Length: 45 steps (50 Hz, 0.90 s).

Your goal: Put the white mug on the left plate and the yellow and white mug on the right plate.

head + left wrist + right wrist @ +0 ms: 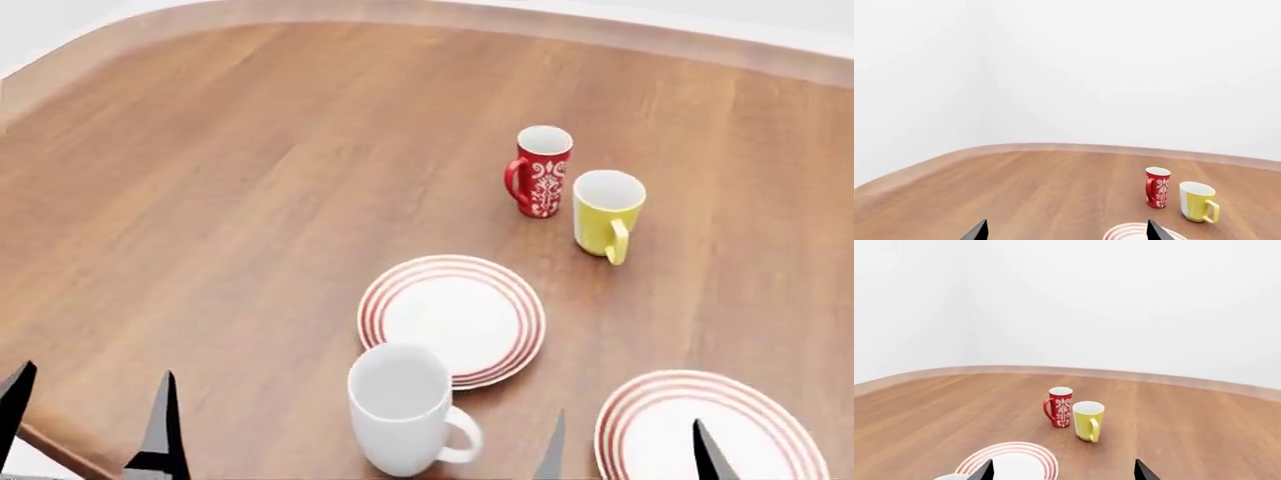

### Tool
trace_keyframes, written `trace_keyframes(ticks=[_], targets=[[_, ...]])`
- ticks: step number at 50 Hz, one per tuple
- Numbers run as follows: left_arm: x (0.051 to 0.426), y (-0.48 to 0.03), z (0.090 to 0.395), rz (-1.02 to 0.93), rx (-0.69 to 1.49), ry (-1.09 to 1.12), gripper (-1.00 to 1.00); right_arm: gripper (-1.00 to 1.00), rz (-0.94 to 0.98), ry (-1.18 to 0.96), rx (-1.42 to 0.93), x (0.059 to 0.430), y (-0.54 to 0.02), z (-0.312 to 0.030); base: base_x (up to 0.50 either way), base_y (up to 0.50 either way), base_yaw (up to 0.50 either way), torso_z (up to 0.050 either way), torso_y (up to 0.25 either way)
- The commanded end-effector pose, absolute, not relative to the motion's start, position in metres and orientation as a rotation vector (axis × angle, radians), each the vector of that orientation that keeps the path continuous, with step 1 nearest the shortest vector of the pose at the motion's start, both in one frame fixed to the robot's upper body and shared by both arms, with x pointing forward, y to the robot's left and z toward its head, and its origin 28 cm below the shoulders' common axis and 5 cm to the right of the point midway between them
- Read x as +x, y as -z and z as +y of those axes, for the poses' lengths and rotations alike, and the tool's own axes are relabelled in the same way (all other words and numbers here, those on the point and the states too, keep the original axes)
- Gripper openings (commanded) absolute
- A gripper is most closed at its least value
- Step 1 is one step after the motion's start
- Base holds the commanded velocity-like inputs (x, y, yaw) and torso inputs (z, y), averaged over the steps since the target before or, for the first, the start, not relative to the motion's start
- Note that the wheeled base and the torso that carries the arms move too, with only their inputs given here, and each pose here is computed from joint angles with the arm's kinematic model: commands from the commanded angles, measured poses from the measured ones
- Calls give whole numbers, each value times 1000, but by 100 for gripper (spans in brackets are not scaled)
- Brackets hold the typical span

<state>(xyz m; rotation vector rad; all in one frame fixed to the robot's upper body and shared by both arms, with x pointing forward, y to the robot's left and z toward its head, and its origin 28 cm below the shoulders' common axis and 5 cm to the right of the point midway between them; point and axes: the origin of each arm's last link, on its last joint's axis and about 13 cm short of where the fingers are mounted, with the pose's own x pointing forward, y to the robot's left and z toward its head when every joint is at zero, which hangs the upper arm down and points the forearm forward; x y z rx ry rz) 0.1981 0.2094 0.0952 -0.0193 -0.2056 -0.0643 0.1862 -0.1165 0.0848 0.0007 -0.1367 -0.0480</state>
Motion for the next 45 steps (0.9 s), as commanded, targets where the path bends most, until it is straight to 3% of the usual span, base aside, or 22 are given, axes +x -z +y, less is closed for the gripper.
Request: trace_keyframes(ticks=[1, 13, 21, 28, 38, 45], targets=[[199, -97, 211, -210, -29, 56, 100, 100, -151, 49, 13, 186, -86, -117, 165, -472, 0, 0, 0], [201, -101, 215, -219, -50, 30, 100, 100, -165, 95, 26, 185, -89, -120, 40, -116, 0, 0, 0], [202, -105, 217, -230, -69, 13, 100, 100, -164, 111, 0, 186, -88, -120, 418, 146, 0, 0, 0], [201, -105, 217, -231, -68, 12, 100, 100, -142, 103, -120, 187, -86, -119, -24, 75, 0, 0, 0], [202, -106, 217, -217, -68, -9, 100, 100, -158, 127, -41, 185, -89, -122, -16, 109, 0, 0, 0], [205, -107, 220, -209, -78, -54, 100, 100, -158, 130, -43, 185, -89, -122, 450, 157, 0, 0, 0]])
